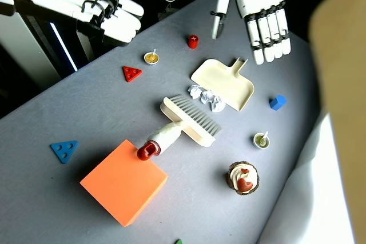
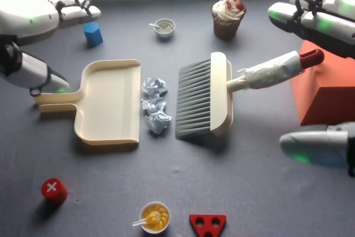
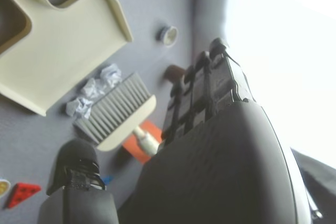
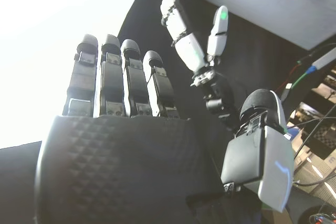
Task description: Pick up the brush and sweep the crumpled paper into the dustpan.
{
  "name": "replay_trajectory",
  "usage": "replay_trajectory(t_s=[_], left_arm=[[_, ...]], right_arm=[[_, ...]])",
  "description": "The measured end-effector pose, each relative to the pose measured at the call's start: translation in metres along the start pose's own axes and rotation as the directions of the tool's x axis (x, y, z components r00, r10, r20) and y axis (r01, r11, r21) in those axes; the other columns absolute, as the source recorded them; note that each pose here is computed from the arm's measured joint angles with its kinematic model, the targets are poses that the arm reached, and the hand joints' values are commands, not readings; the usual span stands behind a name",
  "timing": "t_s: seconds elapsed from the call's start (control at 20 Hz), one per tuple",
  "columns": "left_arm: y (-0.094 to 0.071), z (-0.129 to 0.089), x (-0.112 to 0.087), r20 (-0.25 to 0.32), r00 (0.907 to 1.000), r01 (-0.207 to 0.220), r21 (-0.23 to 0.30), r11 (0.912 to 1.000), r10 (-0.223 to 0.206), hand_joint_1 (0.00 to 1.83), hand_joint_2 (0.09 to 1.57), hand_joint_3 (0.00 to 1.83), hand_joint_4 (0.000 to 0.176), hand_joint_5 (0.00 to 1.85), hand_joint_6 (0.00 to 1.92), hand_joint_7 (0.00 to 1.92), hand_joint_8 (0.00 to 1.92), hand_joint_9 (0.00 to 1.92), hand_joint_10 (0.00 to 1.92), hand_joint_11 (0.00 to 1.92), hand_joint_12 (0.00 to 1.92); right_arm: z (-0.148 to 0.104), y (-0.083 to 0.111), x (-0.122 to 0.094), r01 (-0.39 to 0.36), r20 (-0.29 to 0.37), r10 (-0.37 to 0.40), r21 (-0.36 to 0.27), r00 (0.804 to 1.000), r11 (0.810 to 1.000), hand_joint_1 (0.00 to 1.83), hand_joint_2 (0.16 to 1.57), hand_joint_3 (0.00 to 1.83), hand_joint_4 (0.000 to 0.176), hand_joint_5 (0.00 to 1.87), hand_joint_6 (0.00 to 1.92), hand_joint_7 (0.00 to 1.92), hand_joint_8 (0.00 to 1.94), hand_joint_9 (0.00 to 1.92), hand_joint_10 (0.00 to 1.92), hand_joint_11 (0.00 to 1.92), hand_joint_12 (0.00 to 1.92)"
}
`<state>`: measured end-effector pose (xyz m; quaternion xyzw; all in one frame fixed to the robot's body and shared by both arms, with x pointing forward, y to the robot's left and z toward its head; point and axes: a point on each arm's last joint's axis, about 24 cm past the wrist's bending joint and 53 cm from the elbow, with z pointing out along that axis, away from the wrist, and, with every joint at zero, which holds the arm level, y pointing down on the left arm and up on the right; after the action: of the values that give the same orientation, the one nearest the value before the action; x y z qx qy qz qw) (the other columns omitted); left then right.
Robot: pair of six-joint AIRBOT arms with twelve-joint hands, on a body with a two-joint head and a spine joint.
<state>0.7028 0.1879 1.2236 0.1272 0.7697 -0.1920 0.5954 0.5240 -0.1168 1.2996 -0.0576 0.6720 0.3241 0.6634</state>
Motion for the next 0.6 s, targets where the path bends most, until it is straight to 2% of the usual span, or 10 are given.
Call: replay_trajectory(t_s=[0.15, 0.25, 0.35, 0.5, 0.6], left_arm=[[0.004, 0.001, -0.004, 0.012, 0.9997, 0.023, 0.003, 0.9997, -0.023, 0.69, 1.15, 0.01, 0.0, 0.0, 0.0, 0.0, 0.0, 0.0, 0.0, 0.02, 0.0], [0.005, 0.003, -0.003, 0.026, 0.9985, 0.047, 0.021, 0.9987, -0.048, 0.73, 1.14, 0.0, 0.0, 0.0, 0.0, 0.0, 0.0, 0.01, 0.0, 0.06, 0.02], [0.007, 0.003, 0.006, 0.042, 0.9941, 0.099, 0.022, 0.9948, -0.1, 0.75, 1.14, 0.0, 0.0, 0.0, 0.0, 0.0, 0.0, 0.02, 0.0, 0.05, 0.01], [0.008, 0.002, 0.015, 0.037, 0.9937, 0.106, 0.004, 0.9944, -0.106, 0.72, 1.13, 0.0, 0.0, 0.0, 0.0, 0.0, 0.0, 0.04, 0.01, 0.08, 0.03], [0.002, 0.002, 0.023, 0.024, 0.9943, 0.104, -0.003, 0.9946, -0.104, 0.7, 1.14, 0.0, 0.026, 0.01, 0.01, 0.0, 0.0, 0.03, 0.0, 0.07, 0.02]], right_arm=[[0.011, -0.01, 0.004, 0.038, 0.032, -0.039, 0.042, 0.999, 0.998, 0.0, 0.96, 0.0, 0.0, 0.13, 0.01, 0.15, 0.01, 0.15, 0.01, 0.12, 0.03], [0.018, -0.013, -0.008, 0.063, 0.109, -0.07, 0.064, 0.992, 0.996, 0.0, 0.98, 0.01, 0.0, 0.12, 0.0, 0.13, 0.0, 0.13, 0.0, 0.1, 0.01], [0.023, -0.019, -0.017, 0.088, 0.165, -0.102, 0.088, 0.981, 0.992, 0.0, 0.98, 0.0, 0.0, 0.11, 0.0, 0.12, 0.0, 0.12, 0.0, 0.09, 0.01], [0.034, -0.023, -0.002, 0.146, 0.149, -0.162, 0.112, 0.976, 0.983, 0.0, 0.97, 0.0, 0.0, 0.15, 0.01, 0.16, 0.01, 0.15, 0.01, 0.13, 0.02], [0.042, -0.032, 0.019, 0.18, 0.108, -0.196, 0.137, 0.975, 0.974, 0.0, 0.97, 0.0, 0.0, 0.14, 0.01, 0.16, 0.01, 0.16, 0.01, 0.14, 0.02]])
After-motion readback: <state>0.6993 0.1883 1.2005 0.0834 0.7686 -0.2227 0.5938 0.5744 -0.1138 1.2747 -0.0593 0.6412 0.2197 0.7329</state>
